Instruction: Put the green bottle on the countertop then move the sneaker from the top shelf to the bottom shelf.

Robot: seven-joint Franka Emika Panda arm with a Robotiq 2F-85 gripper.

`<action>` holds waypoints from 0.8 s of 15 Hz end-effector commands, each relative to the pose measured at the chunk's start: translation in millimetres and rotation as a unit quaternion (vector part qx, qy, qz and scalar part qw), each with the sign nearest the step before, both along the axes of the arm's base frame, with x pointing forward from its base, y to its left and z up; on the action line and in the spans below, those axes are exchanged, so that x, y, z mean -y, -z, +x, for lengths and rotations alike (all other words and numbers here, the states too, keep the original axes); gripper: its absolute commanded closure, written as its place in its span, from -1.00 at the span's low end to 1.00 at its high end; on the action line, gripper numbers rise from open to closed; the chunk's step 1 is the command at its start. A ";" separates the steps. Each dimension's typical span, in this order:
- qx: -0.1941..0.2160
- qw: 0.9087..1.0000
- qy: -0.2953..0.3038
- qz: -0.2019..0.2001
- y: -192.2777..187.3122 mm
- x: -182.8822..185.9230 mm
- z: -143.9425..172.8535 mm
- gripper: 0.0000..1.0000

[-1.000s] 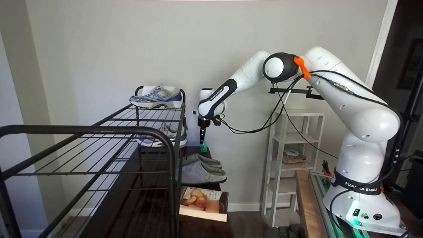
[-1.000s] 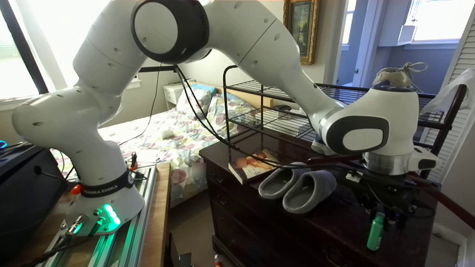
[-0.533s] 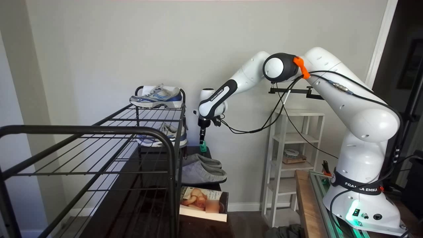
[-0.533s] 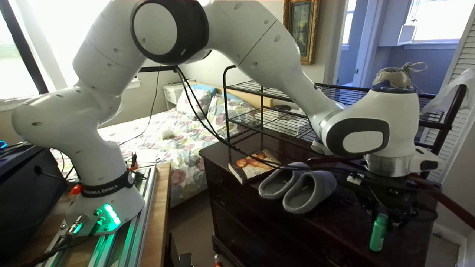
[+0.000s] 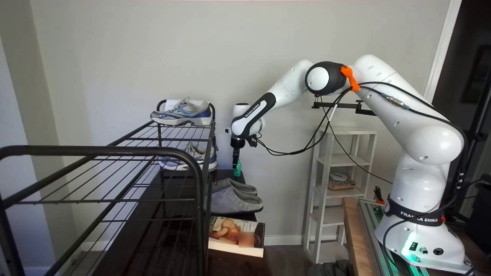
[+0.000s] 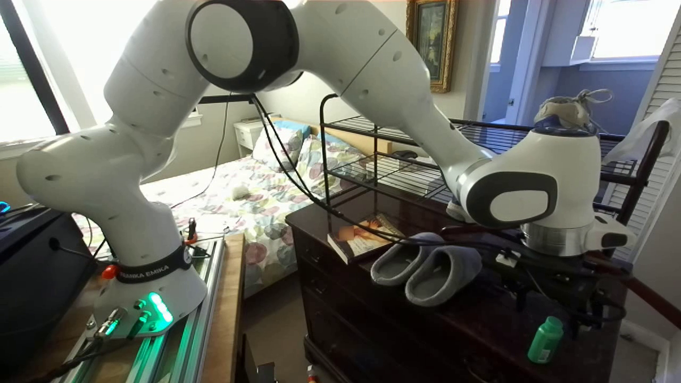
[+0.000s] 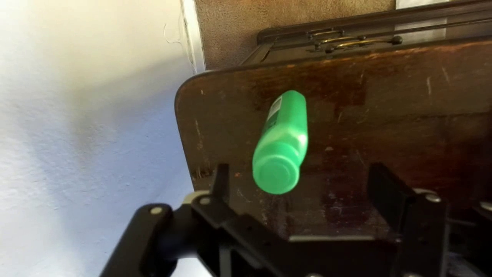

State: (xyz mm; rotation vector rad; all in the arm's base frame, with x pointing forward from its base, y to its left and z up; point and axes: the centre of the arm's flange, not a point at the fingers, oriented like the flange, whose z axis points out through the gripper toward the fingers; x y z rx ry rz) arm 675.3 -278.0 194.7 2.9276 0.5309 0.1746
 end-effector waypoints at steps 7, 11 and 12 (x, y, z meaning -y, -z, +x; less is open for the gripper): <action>0.027 0.999 0.027 -0.036 -79.4 -33.6 -43.3 -1.00; 0.007 0.999 0.046 0.014 -147.5 -52.3 -74.4 -1.00; -0.014 0.999 0.044 0.019 -165.2 -57.0 -82.9 -1.00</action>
